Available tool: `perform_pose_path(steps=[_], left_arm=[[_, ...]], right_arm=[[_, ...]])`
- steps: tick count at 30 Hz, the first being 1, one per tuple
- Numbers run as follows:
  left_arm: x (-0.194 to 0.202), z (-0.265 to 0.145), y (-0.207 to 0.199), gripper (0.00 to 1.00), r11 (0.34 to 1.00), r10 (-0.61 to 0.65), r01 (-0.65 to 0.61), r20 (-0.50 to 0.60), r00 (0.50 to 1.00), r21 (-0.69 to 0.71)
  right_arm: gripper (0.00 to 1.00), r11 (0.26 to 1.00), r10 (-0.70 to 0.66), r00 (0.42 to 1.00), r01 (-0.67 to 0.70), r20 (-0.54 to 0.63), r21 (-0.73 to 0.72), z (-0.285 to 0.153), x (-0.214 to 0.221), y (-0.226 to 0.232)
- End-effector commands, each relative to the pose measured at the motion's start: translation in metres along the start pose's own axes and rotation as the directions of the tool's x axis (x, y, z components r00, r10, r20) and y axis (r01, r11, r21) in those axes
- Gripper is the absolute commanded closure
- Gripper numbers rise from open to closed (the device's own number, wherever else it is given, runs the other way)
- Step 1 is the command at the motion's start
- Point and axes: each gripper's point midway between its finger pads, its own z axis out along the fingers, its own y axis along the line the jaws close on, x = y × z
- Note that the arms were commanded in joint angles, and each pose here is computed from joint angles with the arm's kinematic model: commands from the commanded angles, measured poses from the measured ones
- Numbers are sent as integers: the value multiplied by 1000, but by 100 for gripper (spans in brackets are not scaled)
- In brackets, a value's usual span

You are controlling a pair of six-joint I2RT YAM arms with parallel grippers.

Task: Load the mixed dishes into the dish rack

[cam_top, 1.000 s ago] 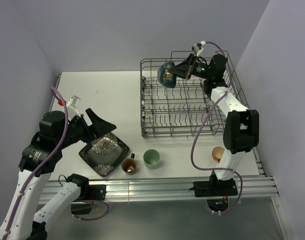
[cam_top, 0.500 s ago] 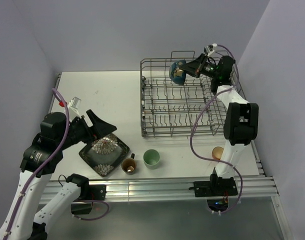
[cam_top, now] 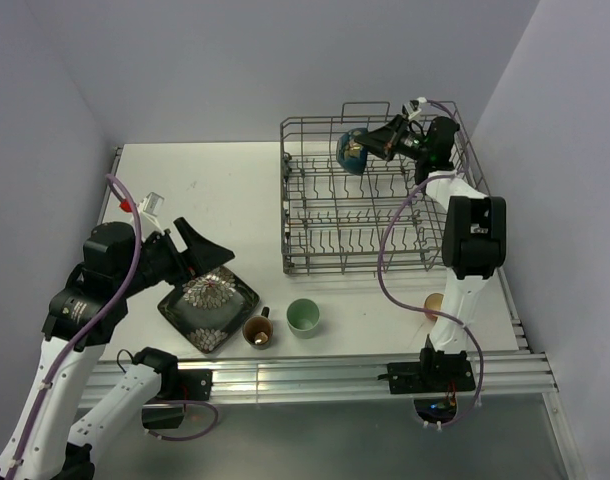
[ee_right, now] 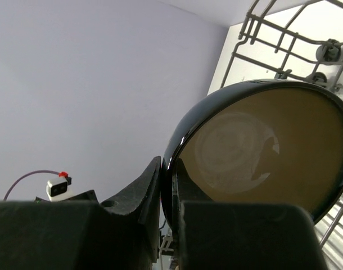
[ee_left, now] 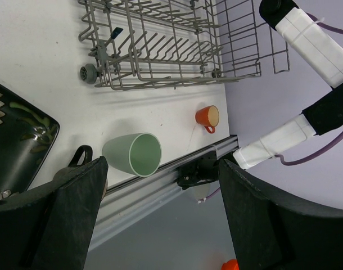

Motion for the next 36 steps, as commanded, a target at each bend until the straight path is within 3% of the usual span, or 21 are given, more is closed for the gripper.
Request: perform_pose_path(steps=[1, 24, 27, 36], left_arm=[[-7, 1, -9, 13, 999, 36, -36, 19, 999, 40], [-10, 3, -7, 13, 1000, 15, -16, 28, 999, 26], [-8, 4, -7, 13, 1000, 8, -8, 25, 1000, 28], [-9, 2, -7, 13, 1000, -6, 5, 36, 999, 26]], right_arm=[[100, 989, -130, 991, 132, 32, -64, 7, -18, 23], [100, 1000, 2, 989, -4, 146, 11, -18, -29, -31], [97, 999, 14, 988, -19, 152, 32, -25, -28, -40], [73, 996, 34, 984, -48, 174, 79, -45, -29, -57]])
